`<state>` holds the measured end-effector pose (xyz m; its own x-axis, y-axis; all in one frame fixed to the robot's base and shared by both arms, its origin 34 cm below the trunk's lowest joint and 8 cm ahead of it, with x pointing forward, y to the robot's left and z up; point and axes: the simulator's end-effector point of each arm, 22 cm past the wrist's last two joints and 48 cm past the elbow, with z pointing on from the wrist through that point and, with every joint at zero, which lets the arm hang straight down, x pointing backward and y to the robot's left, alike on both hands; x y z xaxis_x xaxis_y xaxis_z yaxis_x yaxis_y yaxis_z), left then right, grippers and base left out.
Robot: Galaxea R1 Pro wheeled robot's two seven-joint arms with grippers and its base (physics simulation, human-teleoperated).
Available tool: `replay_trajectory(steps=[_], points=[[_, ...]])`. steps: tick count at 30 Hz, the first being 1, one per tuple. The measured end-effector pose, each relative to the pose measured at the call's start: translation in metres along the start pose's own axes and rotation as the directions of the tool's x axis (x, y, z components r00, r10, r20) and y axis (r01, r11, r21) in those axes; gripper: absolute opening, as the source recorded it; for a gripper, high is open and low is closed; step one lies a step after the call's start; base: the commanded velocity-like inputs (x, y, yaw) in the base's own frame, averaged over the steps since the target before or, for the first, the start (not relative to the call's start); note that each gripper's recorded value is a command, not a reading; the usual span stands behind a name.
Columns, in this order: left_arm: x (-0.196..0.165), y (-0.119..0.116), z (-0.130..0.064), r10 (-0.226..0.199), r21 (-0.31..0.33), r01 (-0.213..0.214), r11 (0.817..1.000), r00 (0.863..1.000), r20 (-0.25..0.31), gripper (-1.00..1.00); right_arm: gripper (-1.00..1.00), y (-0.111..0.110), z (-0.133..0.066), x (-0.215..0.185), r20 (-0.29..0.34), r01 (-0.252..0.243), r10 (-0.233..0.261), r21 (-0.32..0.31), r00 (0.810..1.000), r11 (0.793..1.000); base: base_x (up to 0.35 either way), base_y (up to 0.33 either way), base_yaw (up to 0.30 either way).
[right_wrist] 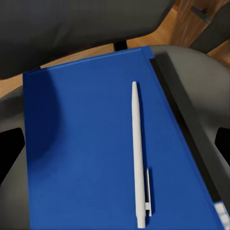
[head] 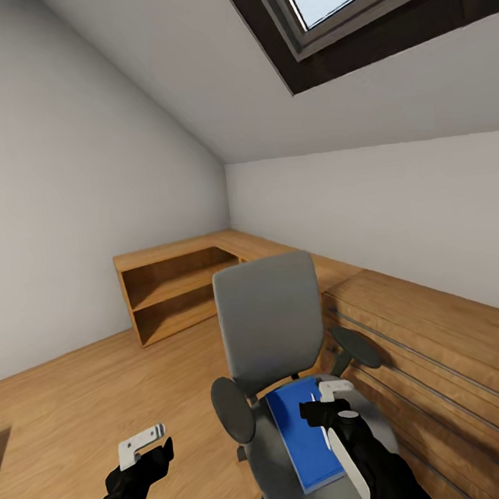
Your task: In the bedroom, organize the workspace by keeping the computer under the desk, ensuring the monitor is on the desk, placing the keyboard on the desk next to the monitor, placing the mouse on the desk next to the keyboard, moving the folder from the swivel chair onto the desk next to the mouse, stacking the notebook on top of the folder with the pen on top of the notebook, and positioning the swivel chair next to the desk.
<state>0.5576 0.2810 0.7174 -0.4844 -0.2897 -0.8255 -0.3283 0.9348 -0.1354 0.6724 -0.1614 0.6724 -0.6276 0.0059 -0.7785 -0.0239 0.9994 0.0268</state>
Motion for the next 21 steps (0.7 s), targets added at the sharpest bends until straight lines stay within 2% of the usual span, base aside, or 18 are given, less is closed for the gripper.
replay_trajectory(steps=[21], points=[[0.0048,0.0022,0.0032,-0.002,-0.002,0.002,1.0,1.0,0.003,1.0,1.0,-0.0066,0.0045,0.0093,-0.012,0.002,-0.002,0.015,1.0,1.0,0.0,0.0,0.0]])
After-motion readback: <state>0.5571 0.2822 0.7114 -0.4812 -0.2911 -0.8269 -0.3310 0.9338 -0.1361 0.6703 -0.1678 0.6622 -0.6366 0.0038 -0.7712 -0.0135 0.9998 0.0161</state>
